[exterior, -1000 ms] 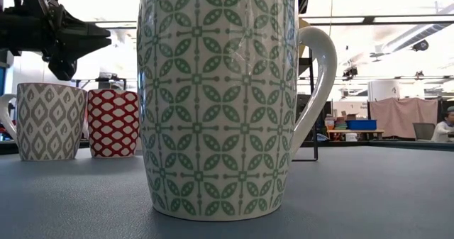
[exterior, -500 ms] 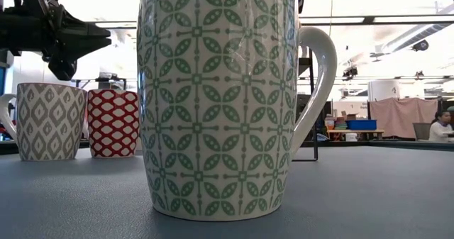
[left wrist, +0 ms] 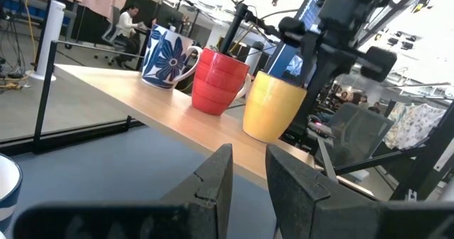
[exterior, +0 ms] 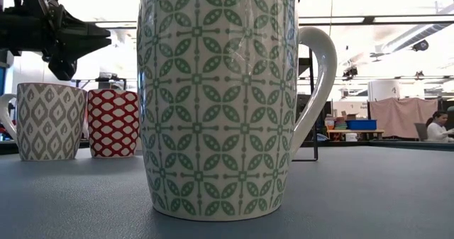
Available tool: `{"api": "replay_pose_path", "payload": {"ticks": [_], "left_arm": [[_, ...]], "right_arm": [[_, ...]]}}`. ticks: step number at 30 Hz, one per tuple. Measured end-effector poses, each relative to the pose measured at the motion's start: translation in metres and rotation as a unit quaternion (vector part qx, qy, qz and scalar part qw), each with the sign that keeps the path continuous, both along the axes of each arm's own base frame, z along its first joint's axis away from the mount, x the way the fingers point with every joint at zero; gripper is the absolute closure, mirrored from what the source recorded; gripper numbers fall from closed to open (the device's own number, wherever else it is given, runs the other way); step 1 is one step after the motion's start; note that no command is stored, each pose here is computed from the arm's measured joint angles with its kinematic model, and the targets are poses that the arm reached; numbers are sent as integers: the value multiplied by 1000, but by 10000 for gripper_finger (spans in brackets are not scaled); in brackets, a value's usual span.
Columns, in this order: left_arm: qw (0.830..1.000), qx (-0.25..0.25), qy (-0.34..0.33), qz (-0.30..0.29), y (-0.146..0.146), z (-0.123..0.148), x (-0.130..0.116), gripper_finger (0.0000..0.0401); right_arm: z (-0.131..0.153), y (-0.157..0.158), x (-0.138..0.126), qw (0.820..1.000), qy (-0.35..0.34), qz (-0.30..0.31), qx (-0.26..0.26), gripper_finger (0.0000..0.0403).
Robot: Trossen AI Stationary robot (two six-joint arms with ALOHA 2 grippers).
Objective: Place coffee mugs
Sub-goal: Put the yellow mug on the shelf
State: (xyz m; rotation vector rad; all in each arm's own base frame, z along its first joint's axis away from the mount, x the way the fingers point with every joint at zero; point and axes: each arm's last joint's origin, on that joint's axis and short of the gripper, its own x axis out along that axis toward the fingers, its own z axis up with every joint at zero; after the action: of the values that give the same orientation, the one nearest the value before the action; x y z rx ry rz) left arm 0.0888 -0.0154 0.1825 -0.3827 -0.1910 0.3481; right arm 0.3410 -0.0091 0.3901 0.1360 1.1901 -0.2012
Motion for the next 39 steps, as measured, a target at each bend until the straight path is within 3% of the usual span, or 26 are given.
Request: {"api": "replay_pose_path", "payload": {"ticks": [11, 24, 39], "left_arm": [[1000, 0, 0, 0, 0, 0, 0, 333], [1000, 0, 0, 0, 0, 0, 0, 333], [1000, 0, 0, 0, 0, 0, 0, 333]], "right_arm": [[22, 14, 2, 997, -69, 13, 42, 330], [-20, 18, 21, 999, 3, 27, 38, 335], [-24, 9, 22, 1000, 17, 16, 1, 335]]}}
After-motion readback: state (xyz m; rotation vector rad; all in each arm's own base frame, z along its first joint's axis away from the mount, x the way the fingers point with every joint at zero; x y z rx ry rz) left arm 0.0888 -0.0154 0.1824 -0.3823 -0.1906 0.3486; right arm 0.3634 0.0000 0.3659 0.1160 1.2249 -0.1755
